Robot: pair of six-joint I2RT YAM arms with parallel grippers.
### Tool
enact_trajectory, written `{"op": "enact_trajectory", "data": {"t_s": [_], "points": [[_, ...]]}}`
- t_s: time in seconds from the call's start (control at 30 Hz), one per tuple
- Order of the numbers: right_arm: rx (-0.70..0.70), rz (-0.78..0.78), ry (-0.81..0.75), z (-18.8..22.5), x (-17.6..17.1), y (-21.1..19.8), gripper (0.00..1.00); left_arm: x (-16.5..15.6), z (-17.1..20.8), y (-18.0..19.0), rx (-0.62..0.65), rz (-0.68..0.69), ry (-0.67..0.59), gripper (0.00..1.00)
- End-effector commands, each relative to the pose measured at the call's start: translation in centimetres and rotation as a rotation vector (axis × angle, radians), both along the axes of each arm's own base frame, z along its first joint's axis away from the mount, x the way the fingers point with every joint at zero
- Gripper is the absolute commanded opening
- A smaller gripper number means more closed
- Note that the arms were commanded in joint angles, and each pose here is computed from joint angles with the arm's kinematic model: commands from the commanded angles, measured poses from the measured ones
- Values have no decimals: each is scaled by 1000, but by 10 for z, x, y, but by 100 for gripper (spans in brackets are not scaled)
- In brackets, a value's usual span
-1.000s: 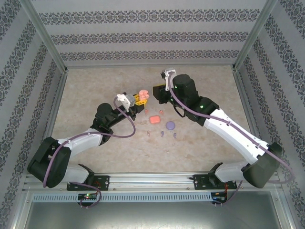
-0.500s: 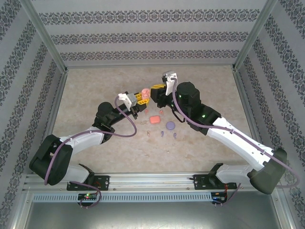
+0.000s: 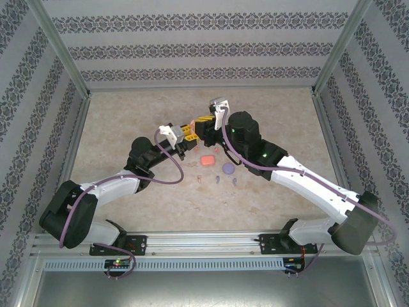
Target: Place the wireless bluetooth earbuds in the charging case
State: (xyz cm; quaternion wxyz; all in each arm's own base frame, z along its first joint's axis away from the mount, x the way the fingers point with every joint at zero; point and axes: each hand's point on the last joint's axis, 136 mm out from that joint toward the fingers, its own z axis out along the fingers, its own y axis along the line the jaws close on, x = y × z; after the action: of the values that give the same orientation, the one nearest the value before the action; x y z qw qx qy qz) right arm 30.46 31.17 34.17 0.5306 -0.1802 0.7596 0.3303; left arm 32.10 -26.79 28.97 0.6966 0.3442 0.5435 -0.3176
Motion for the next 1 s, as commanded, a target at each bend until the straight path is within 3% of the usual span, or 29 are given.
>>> {"op": "enact_trajectory", "data": {"t_s": [0.0,0.97], "points": [[32,-17,-20,11,3,2,22,-13,37,-4,-60,-43,-110,0],[4,1,43,-19,3,4,19,-15,49,-4,-63,-44,-125,0]]}}
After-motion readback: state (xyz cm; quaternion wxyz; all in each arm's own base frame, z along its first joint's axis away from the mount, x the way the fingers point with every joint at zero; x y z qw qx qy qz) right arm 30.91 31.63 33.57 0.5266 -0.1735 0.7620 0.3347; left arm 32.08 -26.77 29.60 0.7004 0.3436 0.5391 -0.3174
